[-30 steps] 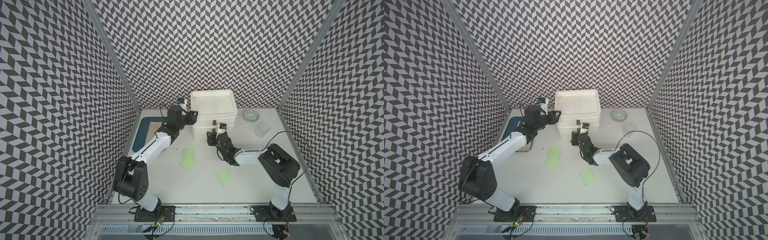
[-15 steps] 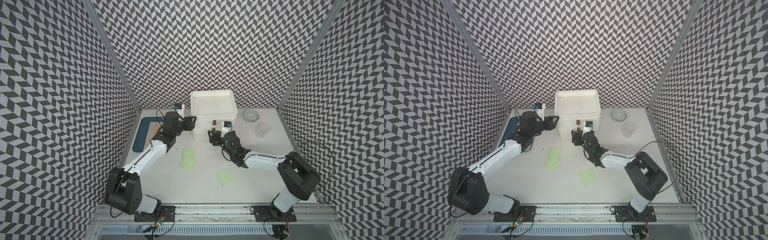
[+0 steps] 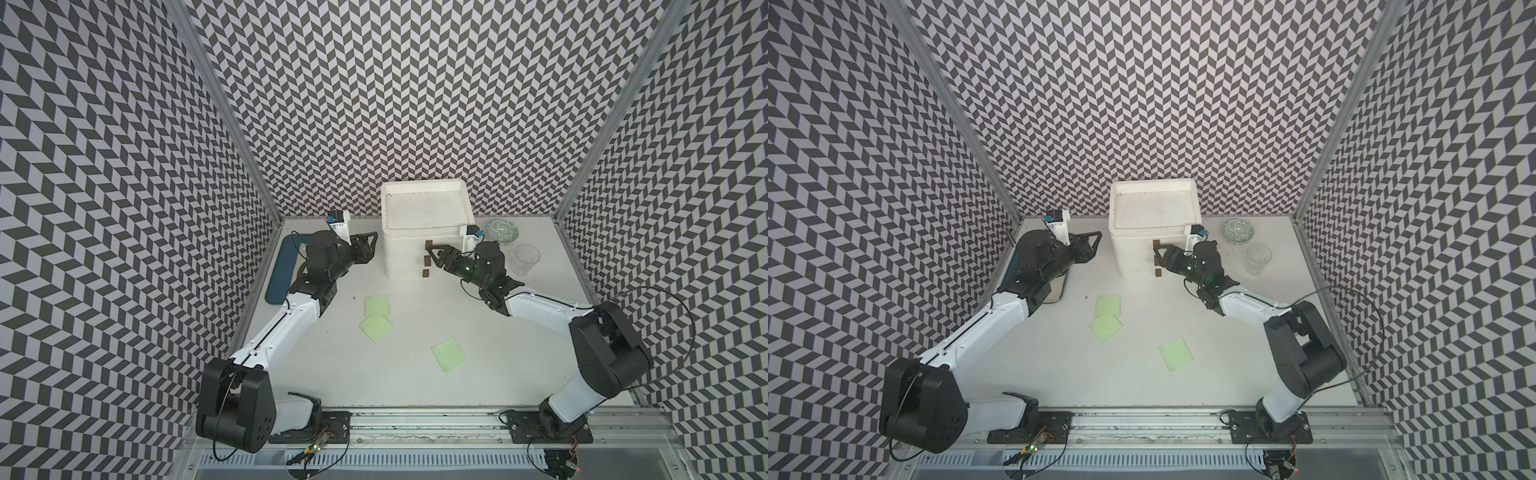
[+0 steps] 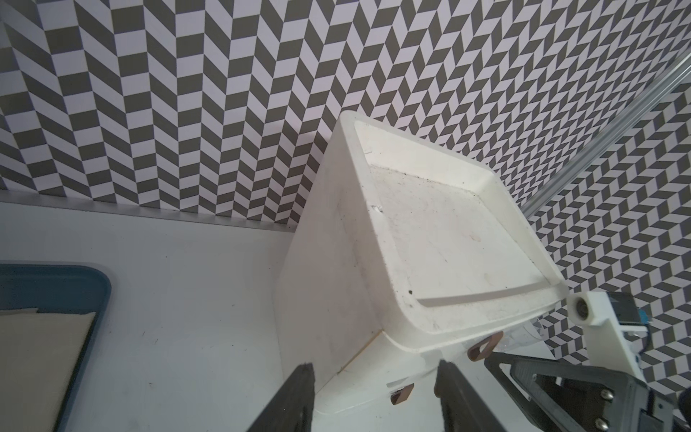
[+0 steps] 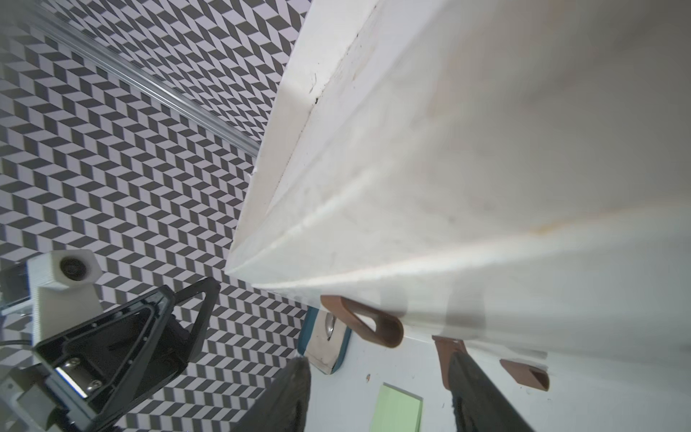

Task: Please put the sticky notes in the drawer by color
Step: Close the drawer in the storage box, then open the drawer in the storage box.

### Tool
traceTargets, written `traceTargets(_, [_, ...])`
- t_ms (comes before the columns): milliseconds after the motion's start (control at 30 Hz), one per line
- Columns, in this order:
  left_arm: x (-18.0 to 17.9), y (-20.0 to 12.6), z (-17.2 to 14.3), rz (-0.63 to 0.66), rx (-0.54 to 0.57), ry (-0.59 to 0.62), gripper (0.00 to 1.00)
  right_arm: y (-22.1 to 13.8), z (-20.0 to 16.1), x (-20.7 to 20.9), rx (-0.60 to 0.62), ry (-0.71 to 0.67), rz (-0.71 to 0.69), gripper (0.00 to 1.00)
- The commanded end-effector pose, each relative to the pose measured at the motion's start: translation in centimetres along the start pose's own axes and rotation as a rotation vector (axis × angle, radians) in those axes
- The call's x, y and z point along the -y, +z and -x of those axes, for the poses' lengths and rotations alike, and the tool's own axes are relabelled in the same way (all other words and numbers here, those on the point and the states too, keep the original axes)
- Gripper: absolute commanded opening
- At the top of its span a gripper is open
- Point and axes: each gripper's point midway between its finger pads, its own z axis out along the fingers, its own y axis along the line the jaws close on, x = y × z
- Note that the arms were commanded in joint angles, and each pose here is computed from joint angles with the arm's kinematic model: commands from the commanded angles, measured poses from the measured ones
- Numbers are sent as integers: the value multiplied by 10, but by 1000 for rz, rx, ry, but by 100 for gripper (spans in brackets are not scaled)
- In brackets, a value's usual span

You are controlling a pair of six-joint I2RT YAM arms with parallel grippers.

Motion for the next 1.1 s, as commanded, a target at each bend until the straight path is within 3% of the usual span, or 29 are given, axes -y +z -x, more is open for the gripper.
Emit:
traceTargets(0, [7, -6, 7, -35, 25, 4, 56, 8, -4, -28, -43, 59, 139, 61])
traceTargets(500, [6, -8, 7, -42, 29, 0, 56, 19, 2, -12, 1, 90, 95, 53])
traceTargets(633, [7, -8, 7, -50, 26, 0, 56, 20, 3, -8, 14, 75, 78, 43])
traceTargets(900, [6, -7, 6, -49, 25, -2, 56, 14, 10, -15, 15, -16, 56, 13])
traceTargets(1067, [4, -5, 4, -47, 15, -1, 56, 10, 6, -20, -22, -47, 54, 7])
